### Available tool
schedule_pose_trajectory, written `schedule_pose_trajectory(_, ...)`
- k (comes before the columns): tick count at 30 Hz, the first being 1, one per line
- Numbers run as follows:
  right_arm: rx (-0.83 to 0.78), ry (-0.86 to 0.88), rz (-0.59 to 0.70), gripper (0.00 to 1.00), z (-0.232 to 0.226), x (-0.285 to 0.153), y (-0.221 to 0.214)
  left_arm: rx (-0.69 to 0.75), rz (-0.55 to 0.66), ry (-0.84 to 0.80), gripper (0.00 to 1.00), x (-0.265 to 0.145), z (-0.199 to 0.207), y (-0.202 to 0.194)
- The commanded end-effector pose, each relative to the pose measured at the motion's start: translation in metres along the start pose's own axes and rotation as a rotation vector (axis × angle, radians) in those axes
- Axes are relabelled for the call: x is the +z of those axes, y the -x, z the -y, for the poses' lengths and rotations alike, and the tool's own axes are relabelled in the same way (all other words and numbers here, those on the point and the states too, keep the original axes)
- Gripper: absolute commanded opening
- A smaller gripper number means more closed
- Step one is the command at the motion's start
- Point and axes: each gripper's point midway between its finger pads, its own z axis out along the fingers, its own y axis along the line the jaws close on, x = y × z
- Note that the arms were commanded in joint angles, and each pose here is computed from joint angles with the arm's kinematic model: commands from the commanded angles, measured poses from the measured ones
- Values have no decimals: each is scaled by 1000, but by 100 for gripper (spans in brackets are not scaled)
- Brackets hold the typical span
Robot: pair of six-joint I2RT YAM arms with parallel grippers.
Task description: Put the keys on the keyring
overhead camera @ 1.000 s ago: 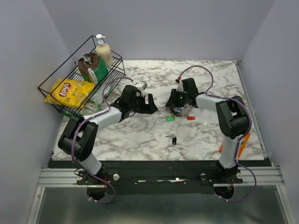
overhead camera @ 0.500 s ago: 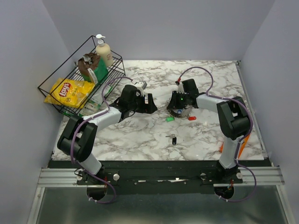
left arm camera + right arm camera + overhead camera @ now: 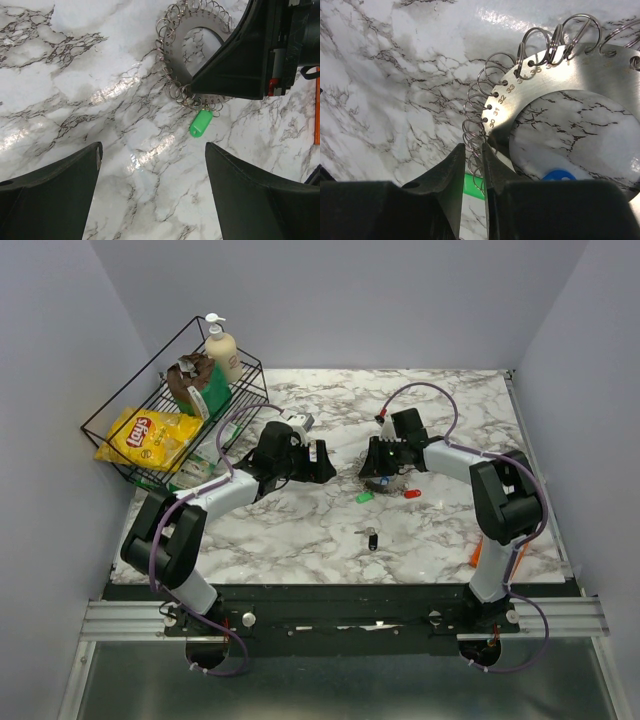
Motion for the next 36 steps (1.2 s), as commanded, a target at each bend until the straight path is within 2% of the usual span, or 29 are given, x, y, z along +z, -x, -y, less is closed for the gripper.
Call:
schedule_pose_trajectory(1,-19,32,-37,29,-10,-8,-11,18,9,20,92,-7,-1,0)
schedule_pose_trajectory(10,-17,2,-33,36,-5,-9,-9,19,11,7,93,-10,0,-1)
schedule_pose_trajectory(36,-38,-16,-29,37,5,10,3,23,9,-33,93,-9,7,-4)
